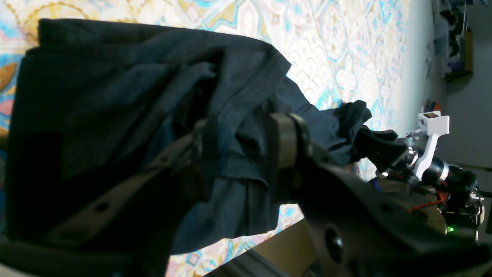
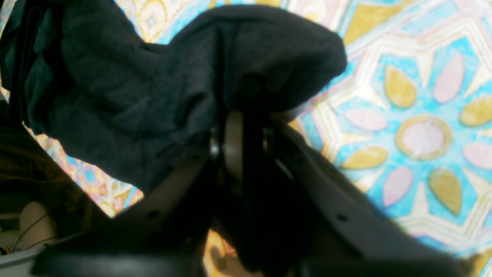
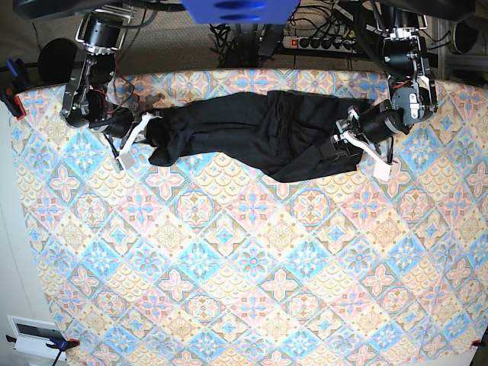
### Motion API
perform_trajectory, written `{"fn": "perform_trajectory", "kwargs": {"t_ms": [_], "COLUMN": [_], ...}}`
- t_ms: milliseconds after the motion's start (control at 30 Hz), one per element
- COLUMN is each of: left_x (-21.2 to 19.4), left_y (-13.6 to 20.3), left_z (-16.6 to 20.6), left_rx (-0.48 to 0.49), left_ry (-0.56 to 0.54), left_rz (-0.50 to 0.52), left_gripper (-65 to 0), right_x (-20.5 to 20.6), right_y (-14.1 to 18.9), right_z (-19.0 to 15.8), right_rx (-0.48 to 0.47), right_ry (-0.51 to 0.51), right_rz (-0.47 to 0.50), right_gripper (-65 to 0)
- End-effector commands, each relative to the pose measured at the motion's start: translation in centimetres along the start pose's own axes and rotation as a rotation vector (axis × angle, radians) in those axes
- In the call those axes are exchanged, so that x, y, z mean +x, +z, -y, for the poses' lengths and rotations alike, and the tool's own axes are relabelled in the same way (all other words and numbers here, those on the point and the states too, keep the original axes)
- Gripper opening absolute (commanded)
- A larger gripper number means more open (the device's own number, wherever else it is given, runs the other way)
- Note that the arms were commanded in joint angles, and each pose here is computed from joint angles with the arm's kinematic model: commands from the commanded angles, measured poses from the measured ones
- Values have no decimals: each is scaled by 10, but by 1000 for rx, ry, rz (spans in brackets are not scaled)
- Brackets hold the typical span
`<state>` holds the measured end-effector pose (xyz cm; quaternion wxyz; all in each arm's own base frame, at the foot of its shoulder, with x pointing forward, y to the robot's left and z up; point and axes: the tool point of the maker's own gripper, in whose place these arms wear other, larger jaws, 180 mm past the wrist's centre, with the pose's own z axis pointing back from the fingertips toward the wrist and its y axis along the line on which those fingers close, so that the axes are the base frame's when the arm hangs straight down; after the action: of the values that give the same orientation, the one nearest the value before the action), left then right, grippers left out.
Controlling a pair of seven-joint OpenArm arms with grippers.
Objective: Layout the t-shirt on the table in an organized manner, then fold the t-shirt properly
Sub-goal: 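Lift the strip end with the right gripper toward the left gripper, then fold the held end with the right gripper over onto the shirt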
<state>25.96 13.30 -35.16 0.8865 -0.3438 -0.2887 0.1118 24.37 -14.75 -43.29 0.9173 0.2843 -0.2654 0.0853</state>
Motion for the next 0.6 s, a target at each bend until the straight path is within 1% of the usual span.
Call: {"fn": "perform_trajectory", "kwargs": {"t_ms": [0, 167, 233, 300, 433, 500, 567], "left_x": [13, 17, 17, 16, 15, 14, 12], "left_y": [5, 9, 10, 10, 10, 10, 9], "left_z": [4, 0, -1, -2, -3, -2, -2], "left_rx": [-14, -6, -1, 3, 5, 3, 3], "left_ry": [-13, -3, -5, -6, -5, -6, -7], "left_rz": [44, 59, 56, 54, 52, 48, 43], "left_gripper": [-443, -443, -443, -443, -443, -443, -443], "right_x": [-6, 49, 60, 61, 56, 73, 90], "right_y": [4, 21, 31, 43, 51, 62, 68], "right_z": [8, 29, 41, 55, 69, 79, 82], "right_rx": [-33, -89, -123, -172, -232, -269, -283], "right_ry": [11, 15, 10, 22, 31, 50, 67], "right_rz": [-50, 89, 118, 106, 75, 98, 127], "right_gripper": [-646, -650, -650, -650, -650, -650, -650]}}
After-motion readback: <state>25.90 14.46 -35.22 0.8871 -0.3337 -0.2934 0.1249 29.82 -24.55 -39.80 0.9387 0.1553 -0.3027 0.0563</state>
